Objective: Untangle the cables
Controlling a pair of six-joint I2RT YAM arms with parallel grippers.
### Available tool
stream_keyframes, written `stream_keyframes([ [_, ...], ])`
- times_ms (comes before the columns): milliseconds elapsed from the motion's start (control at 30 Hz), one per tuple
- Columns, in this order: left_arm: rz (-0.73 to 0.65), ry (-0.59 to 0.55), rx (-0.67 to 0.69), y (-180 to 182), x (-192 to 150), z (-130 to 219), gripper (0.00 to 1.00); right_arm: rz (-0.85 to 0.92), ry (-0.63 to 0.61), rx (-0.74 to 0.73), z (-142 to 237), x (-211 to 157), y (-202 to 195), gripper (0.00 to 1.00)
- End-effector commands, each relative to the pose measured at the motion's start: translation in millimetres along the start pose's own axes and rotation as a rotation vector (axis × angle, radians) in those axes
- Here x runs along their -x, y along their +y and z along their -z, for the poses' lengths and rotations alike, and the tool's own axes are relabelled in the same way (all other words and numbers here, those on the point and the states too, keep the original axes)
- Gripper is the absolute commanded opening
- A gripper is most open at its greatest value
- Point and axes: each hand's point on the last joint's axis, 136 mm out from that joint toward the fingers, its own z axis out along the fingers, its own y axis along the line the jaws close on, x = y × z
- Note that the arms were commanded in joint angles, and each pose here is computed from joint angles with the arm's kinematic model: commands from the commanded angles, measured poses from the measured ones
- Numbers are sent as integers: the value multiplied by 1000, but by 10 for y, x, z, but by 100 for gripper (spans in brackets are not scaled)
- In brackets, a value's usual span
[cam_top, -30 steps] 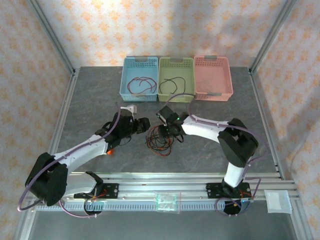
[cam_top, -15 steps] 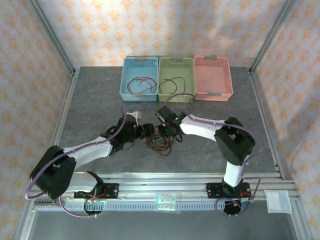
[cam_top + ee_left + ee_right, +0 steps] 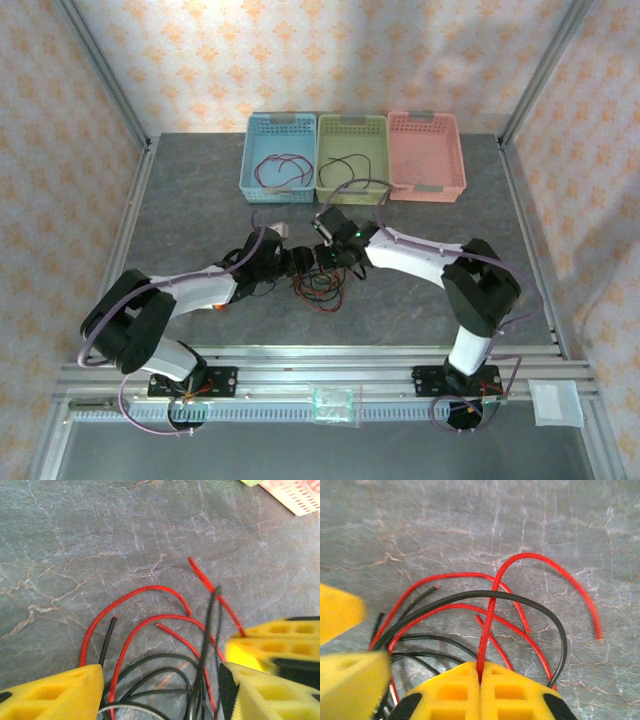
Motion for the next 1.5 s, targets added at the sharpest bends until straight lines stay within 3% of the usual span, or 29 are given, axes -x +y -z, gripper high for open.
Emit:
stream_keyframes([
  [0, -18, -2, -16, -55, 12, -73, 63, 28, -69, 33, 200, 145, 66, 0],
  [233, -10, 18, 4, 49, -84, -120, 62, 33, -139, 78, 488, 312, 153, 0],
  [667, -7, 58, 109, 285, -234, -214, 61, 174, -239, 395, 1506, 644, 758, 0],
  [867, -13, 69, 131, 354, -289, -219, 61, 183, -344, 383, 1964, 844, 741, 0],
  [1233, -37, 62, 160, 379, -296, -198, 62, 145, -538, 256, 2688, 1122, 357, 0],
  [1467, -44, 78, 166, 392, -346, -234, 62, 62, -733, 311, 3342, 1324, 244, 0],
])
